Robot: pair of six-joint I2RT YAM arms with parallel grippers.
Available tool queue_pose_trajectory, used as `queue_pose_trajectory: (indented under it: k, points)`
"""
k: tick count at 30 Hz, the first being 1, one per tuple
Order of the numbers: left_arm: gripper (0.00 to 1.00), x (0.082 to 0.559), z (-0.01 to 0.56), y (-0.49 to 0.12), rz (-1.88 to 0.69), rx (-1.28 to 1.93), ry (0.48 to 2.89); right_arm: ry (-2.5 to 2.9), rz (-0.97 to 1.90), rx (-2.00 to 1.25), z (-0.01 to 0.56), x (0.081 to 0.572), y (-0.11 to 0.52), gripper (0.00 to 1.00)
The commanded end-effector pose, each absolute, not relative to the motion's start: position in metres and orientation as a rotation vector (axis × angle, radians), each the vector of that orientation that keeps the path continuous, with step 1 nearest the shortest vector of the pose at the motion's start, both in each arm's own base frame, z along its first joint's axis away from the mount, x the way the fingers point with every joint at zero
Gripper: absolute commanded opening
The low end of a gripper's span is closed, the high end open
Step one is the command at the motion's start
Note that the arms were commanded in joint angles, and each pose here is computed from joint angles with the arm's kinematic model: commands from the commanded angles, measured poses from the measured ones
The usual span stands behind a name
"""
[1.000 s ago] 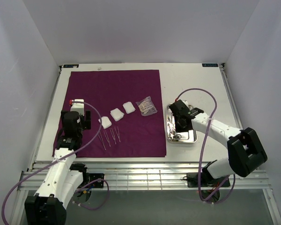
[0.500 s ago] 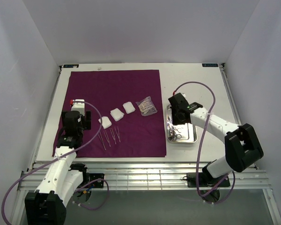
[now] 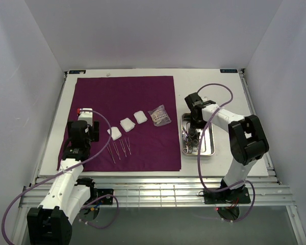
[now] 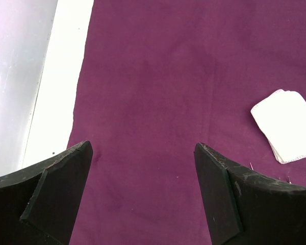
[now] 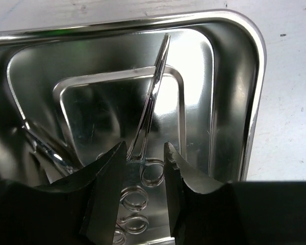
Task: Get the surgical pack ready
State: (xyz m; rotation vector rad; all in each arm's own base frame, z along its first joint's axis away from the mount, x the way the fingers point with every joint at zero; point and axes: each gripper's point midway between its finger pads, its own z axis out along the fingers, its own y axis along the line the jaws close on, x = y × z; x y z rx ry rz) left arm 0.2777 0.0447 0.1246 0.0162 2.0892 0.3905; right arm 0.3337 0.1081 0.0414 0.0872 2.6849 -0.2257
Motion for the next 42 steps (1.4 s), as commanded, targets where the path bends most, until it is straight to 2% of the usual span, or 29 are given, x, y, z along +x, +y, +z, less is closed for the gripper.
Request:
queue_pose_trajectory:
  k: [1, 7, 15, 26, 38, 42]
  points:
    - [0.91, 0.278, 0.126, 0.046, 0.399, 0.018, 2.082, 2.654, -0.260, 0.176, 0.041, 0.345, 0.104, 0.41]
    - [0.91, 0.278, 0.125, 0.046, 0.397, 0.022, 2.086, 2.691, -0.292, 0.169, 0.026, 0.339, 0.100, 0.36]
    - [0.91, 0.278, 0.124, 0.045, 0.396, 0.024, 2.089, 2.774, -0.132, 0.079, 0.013, 0.316, 0.113, 0.26]
    - [0.92, 0.278, 0.122, 0.044, 0.389, 0.030, 2.095, 2.811, 0.040, -0.057, 0.019, 0.275, 0.118, 0.25]
    - [0.92, 0.278, 0.122, 0.044, 0.390, 0.032, 2.095, 2.827, 0.197, -0.032, 0.022, 0.263, 0.135, 0.25]
    - [0.92, 0.278, 0.122, 0.044, 0.390, 0.032, 2.095, 2.832, 0.171, -0.026, 0.022, 0.263, 0.132, 0.25]
